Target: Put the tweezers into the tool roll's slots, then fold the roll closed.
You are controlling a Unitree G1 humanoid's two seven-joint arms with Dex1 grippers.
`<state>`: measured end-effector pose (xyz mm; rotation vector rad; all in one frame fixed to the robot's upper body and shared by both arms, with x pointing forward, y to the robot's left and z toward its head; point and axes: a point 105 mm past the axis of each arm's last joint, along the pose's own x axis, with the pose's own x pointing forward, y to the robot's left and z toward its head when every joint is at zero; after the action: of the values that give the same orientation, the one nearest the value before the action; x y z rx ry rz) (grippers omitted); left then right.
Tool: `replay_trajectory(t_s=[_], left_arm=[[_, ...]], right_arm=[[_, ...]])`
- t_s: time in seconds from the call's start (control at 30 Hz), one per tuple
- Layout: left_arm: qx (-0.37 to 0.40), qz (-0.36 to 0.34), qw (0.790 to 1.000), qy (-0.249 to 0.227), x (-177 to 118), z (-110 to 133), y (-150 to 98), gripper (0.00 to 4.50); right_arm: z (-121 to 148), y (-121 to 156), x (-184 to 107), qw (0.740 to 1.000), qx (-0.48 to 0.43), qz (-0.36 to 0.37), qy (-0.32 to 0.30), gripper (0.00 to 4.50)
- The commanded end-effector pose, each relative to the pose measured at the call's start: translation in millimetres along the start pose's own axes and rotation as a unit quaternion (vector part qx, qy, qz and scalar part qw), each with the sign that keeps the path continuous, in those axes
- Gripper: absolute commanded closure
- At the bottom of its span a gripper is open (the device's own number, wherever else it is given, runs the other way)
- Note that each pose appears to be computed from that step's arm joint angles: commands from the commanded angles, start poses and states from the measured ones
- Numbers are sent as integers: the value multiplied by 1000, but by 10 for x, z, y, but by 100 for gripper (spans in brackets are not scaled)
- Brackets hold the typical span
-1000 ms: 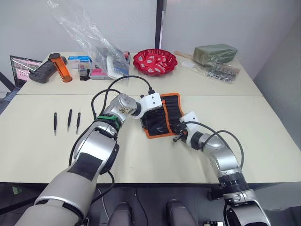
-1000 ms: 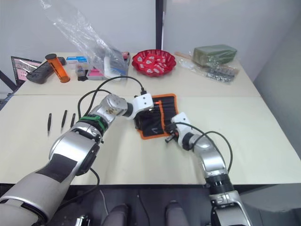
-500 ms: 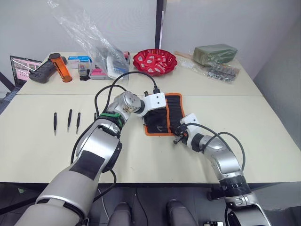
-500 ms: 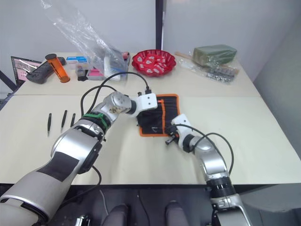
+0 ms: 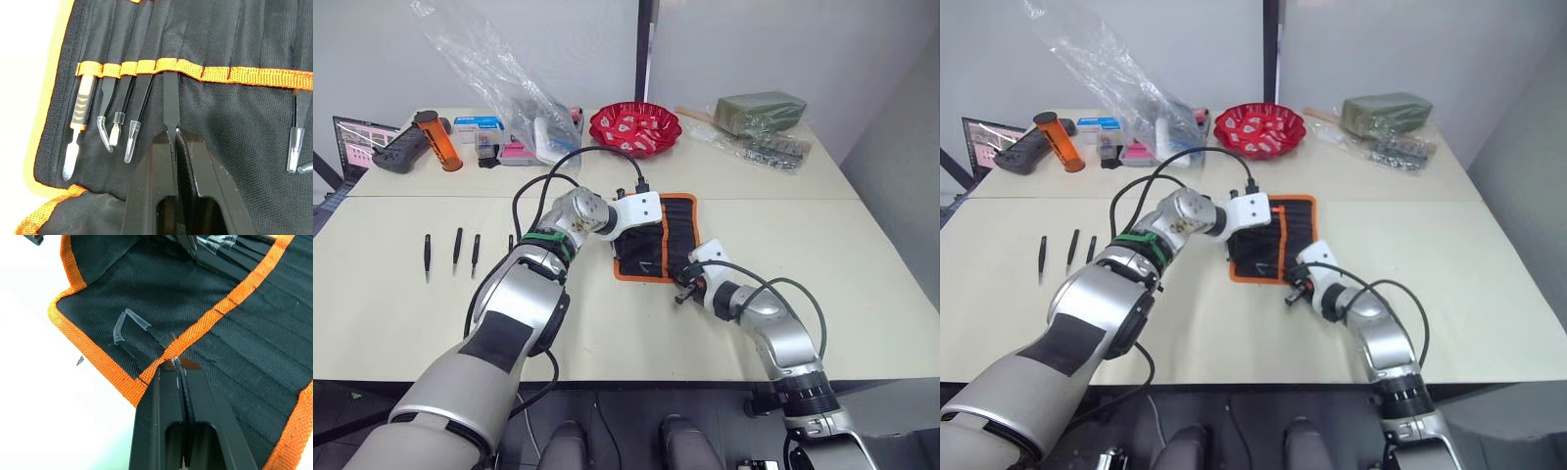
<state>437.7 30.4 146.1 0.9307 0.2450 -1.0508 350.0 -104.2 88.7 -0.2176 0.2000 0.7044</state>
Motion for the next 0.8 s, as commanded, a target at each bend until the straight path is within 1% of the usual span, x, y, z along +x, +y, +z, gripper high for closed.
replay_trajectory(t_s=[0.03, 0.13, 0.17, 0.27, 0.37, 0.43, 0.53, 0.63, 0.67, 0.73, 0.8], left_arm=[[-41, 20, 998, -44, -158, 144, 197, 450], [-78, 14, 996, -48, -206, 45, 195, 450], [-91, 7, 995, -48, -216, 0, 176, 450], [-119, -2, 992, -47, -233, -86, 145, 450], [-147, -8, 988, -42, -236, -149, 120, 450], [-183, -20, 982, -37, -245, -183, 93, 450], [-217, -39, 975, -33, -257, -183, 63, 450], [-231, -49, 972, -21, -270, -192, 40, 450], [-227, -56, 972, -20, -275, -177, 26, 450], [-231, -73, 970, -32, -287, -95, 2, 450], [-213, -77, 973, -41, -293, -39, -7, 450]], right_arm=[[-58, 108, -30, 1000, 12, 22, 16, 448], [196, 53, -115, 1000, 9, 14, -22, 448], [352, 36, -168, 999, 17, 14, -47, 448], [640, 39, -296, 995, 27, 24, -89, 448], [824, 40, -401, 993, 30, 30, -108, 448], [926, 34, -468, 993, 24, 30, -114, 448], [964, 50, -499, 993, 20, 32, -110, 448], [942, 63, -485, 994, 19, 29, -101, 448], [871, 54, -462, 996, 16, 22, -86, 448], [748, 37, -414, 998, 17, 10, -65, 448], [675, 20, -376, 998, 17, -2, -53, 448]])
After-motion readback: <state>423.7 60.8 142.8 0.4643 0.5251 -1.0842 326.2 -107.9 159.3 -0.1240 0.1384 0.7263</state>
